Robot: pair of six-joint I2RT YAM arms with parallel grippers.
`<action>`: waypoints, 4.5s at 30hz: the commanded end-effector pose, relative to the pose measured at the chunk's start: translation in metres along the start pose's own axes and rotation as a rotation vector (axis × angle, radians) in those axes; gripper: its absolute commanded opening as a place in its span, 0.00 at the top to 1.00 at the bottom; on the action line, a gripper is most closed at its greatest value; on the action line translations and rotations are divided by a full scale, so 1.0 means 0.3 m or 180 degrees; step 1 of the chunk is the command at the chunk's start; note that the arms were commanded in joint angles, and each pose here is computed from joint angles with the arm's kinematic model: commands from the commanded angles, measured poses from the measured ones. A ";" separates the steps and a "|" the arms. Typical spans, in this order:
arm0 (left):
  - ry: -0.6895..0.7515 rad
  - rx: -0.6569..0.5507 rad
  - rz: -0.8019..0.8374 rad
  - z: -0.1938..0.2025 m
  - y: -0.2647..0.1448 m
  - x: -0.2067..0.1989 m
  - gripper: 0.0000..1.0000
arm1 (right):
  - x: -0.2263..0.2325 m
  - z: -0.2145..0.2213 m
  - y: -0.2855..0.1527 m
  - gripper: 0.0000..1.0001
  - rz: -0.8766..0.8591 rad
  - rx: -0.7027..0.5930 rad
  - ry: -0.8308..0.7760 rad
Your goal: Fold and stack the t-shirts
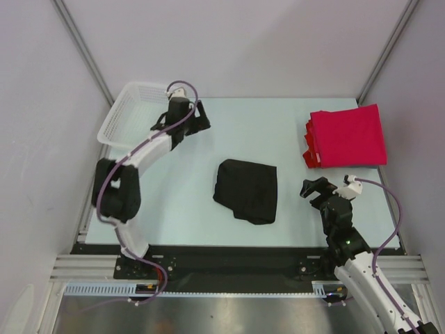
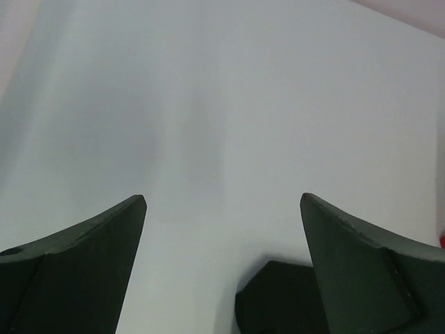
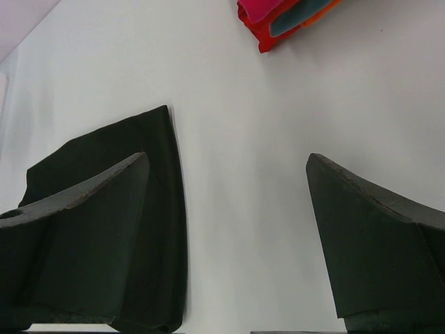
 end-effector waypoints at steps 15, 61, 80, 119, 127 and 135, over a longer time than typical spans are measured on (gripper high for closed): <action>-0.0668 -0.0327 -0.1200 -0.274 0.513 0.260 0.06 | 0.023 -0.041 -0.002 0.00 -0.0069 -0.0134 0.0023; -0.0066 0.0916 0.0806 0.594 -0.458 0.037 0.17 | 0.200 0.049 -0.013 0.39 -0.1126 0.0577 -0.0401; 0.0396 0.1387 0.1040 0.642 -0.247 -0.214 1.00 | 0.212 0.043 -0.021 0.49 -0.1224 0.0561 -0.0484; -0.0079 -0.0042 -0.0142 0.394 -0.593 0.246 0.68 | 0.323 0.180 0.003 0.51 -0.1555 0.1266 -0.0641; -0.0005 0.0007 -0.0138 0.482 -0.591 0.317 0.45 | 0.324 0.142 0.140 0.52 -0.0949 0.1398 -0.0468; -0.0172 -0.0473 0.0104 0.419 -0.641 0.311 0.00 | 0.335 0.078 0.322 0.00 -0.0340 0.1263 -0.0483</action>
Point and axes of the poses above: each gripper's point midway between its finger pads, its own y axis out along the fingers, its own x axis along the line the jaws close on, z = x × y, the point moved 3 cm from there along -y, back along the fingers, and after that the axes turned 4 degrees about -y, right-handed, at the moved point
